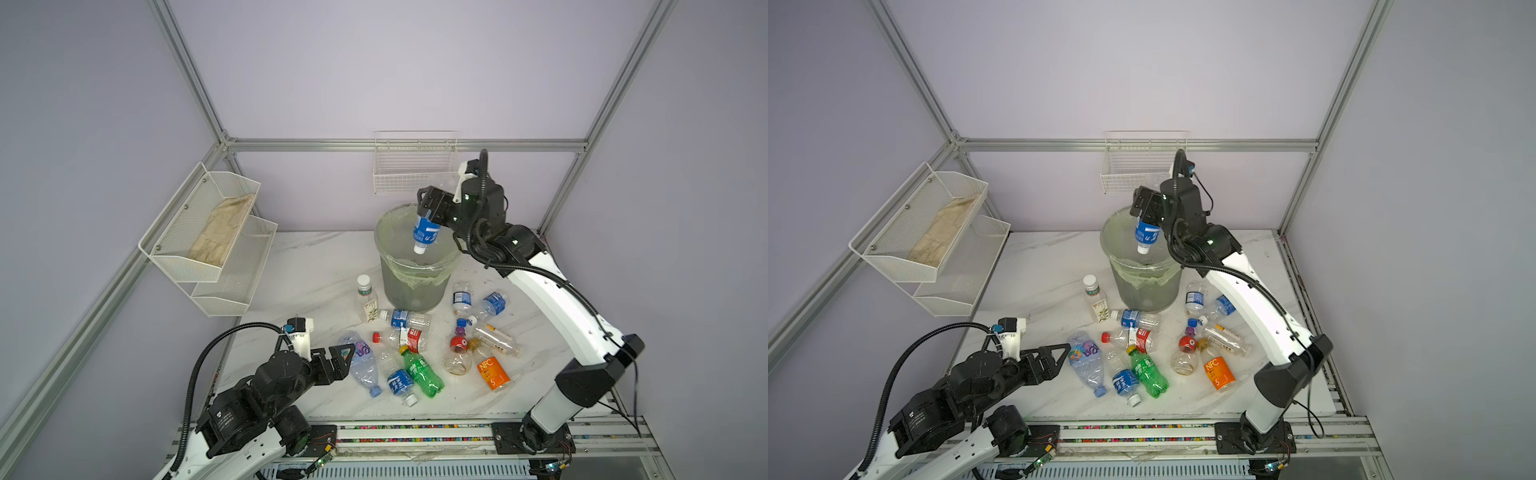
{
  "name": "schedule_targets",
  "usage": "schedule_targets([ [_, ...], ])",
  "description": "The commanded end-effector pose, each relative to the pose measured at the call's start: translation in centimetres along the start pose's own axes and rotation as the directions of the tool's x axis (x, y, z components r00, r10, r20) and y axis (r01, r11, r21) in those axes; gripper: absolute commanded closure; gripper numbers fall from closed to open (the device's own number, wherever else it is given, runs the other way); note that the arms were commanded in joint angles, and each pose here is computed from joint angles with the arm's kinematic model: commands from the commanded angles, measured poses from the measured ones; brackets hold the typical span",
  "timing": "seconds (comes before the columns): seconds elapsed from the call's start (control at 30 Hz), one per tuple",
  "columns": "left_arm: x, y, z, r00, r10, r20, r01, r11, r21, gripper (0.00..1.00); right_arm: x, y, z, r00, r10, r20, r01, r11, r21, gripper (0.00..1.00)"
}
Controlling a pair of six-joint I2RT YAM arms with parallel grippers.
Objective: Throw the plastic bottles in the bin
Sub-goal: 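Open the right gripper to drop the bottle into the bin, withdraw, then lower the right gripper toward the bottles beside the bin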
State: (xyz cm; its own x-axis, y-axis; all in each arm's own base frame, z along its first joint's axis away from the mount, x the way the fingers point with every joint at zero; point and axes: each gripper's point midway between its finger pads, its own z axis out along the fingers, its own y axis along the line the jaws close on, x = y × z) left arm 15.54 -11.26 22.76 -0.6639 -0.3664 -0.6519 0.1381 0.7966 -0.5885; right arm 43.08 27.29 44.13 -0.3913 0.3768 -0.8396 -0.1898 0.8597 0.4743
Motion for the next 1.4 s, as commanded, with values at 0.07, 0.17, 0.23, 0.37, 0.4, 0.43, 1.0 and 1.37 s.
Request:
schedule_targets([
  [0.07,0.0,-0.3,-0.4,1.0,-0.026,0.014,0.025,0.999,0.038,0.0,-2.1,-0.4,-5.1,0.998,-0.03,0.059,0.032,0.999,-0.035,0.03],
  [0.17,0.1,-0.2,-0.2,1.0,-0.024,0.009,0.024,0.999,0.031,0.0,-3.0,-0.9,-8.0,0.993,0.0,0.122,0.009,0.998,-0.069,0.03],
  [0.23,0.1,-0.2,-0.1,1.0,-0.018,0.002,0.018,1.0,0.026,0.0,-3.0,-1.8,-9.2,0.992,0.011,0.124,-0.005,0.999,-0.045,0.03],
  [0.37,0.3,-0.3,0.2,1.0,-0.01,-0.01,0.01,1.0,0.019,0.0,-2.9,-3.1,-11.1,0.991,0.017,0.13,-0.014,1.0,-0.018,0.03],
  [0.4,0.3,-0.3,0.2,1.0,-0.01,-0.01,0.01,1.0,0.02,0.0,-2.8,-3.4,-11.5,0.991,0.019,0.132,-0.017,1.0,-0.012,0.03],
  [0.43,0.3,-0.3,0.2,1.0,-0.009,-0.011,0.009,1.0,0.019,0.0,-2.7,-3.8,-11.9,0.991,0.02,0.134,-0.019,1.0,-0.007,0.03],
  [1.0,0.8,0.1,0.3,1.0,-0.01,-0.015,0.01,1.0,0.019,0.0,1.0,-11.0,-14.5,0.995,0.031,0.098,-0.055,0.968,0.243,0.03],
  [1.37,1.1,0.5,0.3,1.0,-0.011,-0.013,0.012,1.0,0.026,0.0,7.2,-14.6,-13.2,0.996,0.076,-0.044,-0.059,0.951,0.303,0.03],
])
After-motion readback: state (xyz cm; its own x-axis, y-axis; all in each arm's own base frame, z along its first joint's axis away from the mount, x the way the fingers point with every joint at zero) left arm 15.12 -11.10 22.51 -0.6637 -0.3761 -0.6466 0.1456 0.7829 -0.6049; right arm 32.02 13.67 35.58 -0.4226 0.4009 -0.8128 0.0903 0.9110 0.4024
